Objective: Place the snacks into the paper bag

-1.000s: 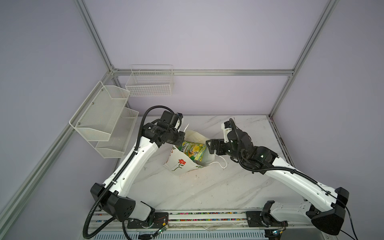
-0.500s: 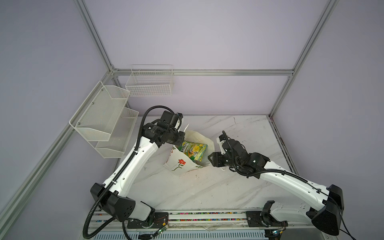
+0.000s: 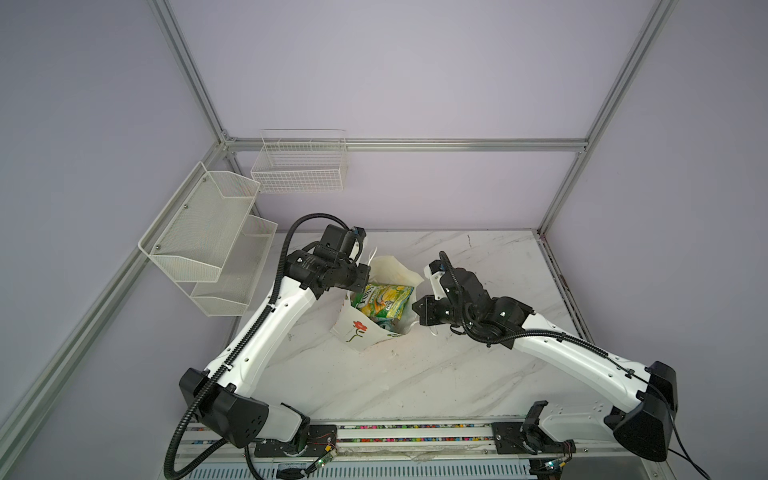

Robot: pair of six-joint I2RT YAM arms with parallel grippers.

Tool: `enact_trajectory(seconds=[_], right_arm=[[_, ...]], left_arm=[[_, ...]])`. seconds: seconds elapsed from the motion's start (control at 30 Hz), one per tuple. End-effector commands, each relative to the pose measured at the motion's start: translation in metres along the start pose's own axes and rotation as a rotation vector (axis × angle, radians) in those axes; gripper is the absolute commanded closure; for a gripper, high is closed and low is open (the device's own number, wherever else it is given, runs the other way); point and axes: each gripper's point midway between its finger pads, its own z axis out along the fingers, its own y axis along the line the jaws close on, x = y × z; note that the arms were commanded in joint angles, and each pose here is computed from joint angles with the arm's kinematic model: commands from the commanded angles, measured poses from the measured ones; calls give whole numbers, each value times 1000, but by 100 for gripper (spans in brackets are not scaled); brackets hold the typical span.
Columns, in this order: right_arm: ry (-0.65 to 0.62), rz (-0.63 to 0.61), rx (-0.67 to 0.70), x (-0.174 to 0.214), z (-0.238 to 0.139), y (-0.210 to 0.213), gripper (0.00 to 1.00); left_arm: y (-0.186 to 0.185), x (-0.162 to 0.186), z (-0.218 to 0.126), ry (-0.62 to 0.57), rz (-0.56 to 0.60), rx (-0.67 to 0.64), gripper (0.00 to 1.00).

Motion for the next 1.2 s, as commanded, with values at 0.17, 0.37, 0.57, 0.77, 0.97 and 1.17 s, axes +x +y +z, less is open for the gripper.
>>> enact_trajectory(seconds=[0.17,0.37,0.57,0.77,0.97,1.17], right_arm=[[-256,-72,-153,-75,-55,48,100],[-114,34,-39,-41,-8,-16,100],[-199,46,-22,-66,-31,-22,100],[-217,31,-33,-85,-39,-15,100],[-225,19,-37,-94,-49,-11,100],[-224,-8,-38,-99,-63,-4,100]], left_arm=[[-21,-15,-9,-116,-61,130,100],[-31,14,30,-11,-91,180,100],[-35,-4,15,-65,-79,201,100],[-43,-13,9,-80,-84,238,100],[-48,-19,-2,-105,-88,264,100],[-61,-22,-14,-129,-84,304,100]])
